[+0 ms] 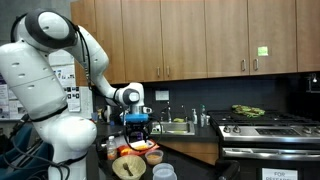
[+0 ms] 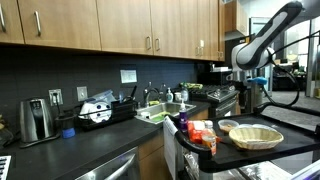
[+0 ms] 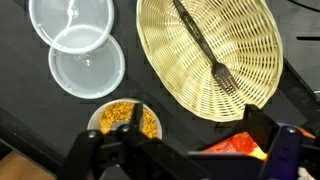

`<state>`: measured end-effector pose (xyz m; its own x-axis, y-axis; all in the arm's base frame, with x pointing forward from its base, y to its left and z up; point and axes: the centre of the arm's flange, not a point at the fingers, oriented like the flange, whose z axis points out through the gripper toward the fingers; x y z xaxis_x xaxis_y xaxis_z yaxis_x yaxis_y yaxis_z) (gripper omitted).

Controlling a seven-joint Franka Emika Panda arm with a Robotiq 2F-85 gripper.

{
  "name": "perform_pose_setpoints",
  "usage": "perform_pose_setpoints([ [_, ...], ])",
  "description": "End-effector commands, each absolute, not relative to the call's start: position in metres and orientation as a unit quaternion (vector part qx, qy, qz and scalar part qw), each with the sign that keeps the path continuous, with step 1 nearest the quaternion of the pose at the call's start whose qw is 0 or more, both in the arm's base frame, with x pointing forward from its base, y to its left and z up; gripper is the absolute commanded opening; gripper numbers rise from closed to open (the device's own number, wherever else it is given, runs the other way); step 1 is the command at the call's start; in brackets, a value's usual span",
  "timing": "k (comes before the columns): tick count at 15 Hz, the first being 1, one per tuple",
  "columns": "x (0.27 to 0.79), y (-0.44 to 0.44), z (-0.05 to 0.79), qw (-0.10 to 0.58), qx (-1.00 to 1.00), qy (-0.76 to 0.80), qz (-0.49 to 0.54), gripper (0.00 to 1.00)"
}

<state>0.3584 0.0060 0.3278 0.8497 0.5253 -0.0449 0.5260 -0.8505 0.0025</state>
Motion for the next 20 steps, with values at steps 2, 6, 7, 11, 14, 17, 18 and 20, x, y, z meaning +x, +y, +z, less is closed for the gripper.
perform_pose_setpoints([
  [2, 0.306, -0.002, 0.289, 0.013, 0.954, 0.299, -0.037, 1.00],
  [6, 0.297, -0.012, 0.273, 0.013, 0.950, 0.307, -0.058, 1.00],
  [7, 0.294, -0.013, 0.268, 0.013, 0.949, 0.309, -0.064, 1.00],
  [11, 0.288, -0.016, 0.256, 0.006, 0.948, 0.309, -0.079, 1.00],
  [14, 0.287, -0.013, 0.247, 0.003, 0.948, 0.309, -0.080, 1.00],
  [17, 0.288, -0.011, 0.239, 0.003, 0.948, 0.308, -0.081, 1.00],
  [18, 0.289, -0.011, 0.236, 0.003, 0.948, 0.308, -0.080, 1.00],
  [20, 0.289, -0.011, 0.230, 0.003, 0.949, 0.306, -0.081, 1.00],
])
